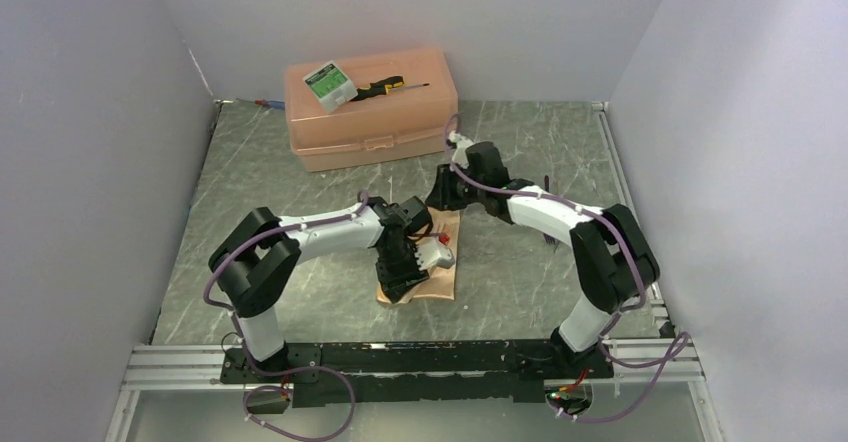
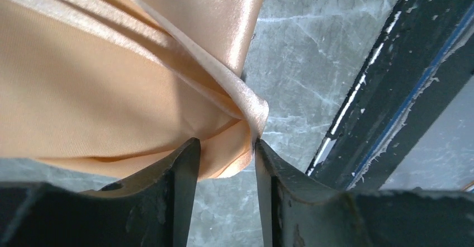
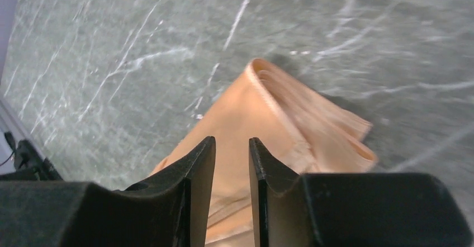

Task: Fold the napkin into a case and place the utensils inside
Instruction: Smooth out the 2/3-rectangle-folded napkin at the center of the board.

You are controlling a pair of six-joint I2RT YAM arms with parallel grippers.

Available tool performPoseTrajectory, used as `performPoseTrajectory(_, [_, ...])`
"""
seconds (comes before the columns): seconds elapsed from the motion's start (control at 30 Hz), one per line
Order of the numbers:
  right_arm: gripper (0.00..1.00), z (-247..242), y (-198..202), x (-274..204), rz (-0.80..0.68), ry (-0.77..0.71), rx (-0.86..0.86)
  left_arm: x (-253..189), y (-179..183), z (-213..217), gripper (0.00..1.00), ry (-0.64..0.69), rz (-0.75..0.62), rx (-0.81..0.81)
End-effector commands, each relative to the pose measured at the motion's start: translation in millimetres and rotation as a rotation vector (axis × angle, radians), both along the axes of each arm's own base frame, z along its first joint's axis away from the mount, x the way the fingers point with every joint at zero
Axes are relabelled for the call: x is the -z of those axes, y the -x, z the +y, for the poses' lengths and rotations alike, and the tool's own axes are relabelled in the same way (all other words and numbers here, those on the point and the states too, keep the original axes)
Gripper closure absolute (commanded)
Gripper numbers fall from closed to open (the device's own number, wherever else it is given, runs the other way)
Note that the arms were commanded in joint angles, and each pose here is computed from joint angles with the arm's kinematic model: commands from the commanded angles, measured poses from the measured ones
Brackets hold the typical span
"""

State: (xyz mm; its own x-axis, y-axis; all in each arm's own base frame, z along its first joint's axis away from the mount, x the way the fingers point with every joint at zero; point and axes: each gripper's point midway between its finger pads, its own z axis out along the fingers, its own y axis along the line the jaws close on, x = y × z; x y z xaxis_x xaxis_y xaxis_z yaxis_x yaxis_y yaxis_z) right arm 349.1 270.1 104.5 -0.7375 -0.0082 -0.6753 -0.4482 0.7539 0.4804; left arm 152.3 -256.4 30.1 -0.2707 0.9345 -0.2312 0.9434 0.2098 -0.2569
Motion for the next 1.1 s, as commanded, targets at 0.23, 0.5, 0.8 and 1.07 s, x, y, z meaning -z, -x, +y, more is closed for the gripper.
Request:
performPoseTrajectory(0.23, [0.79, 38.4, 1.5, 43.0, 0.055, 0.021, -0.086, -67.3, -1.1, -12.8, 0.47, 0.2, 0.013, -0.002])
performPoseTrajectory(0.5, [0.84, 30.8, -0.6, 59.2, 0.082, 0.074, -0.053, -50.5, -8.1, -19.4, 0.48, 0.202, 0.008, -0.016])
performPoseTrajectory(0.8, [0.83, 24.5, -26.7, 13.9, 0.018, 0.054, -0.04, -0.6, 1.1, -18.4, 0.51, 0.121, 0.058, 0.03])
performPoseTrajectory(1.07, [0.84, 8.6, -52.4, 50.8, 0.029, 0.179, 0.042, 30.6, 2.4, 2.7, 0.62, -0.003, 0.031, 0.063])
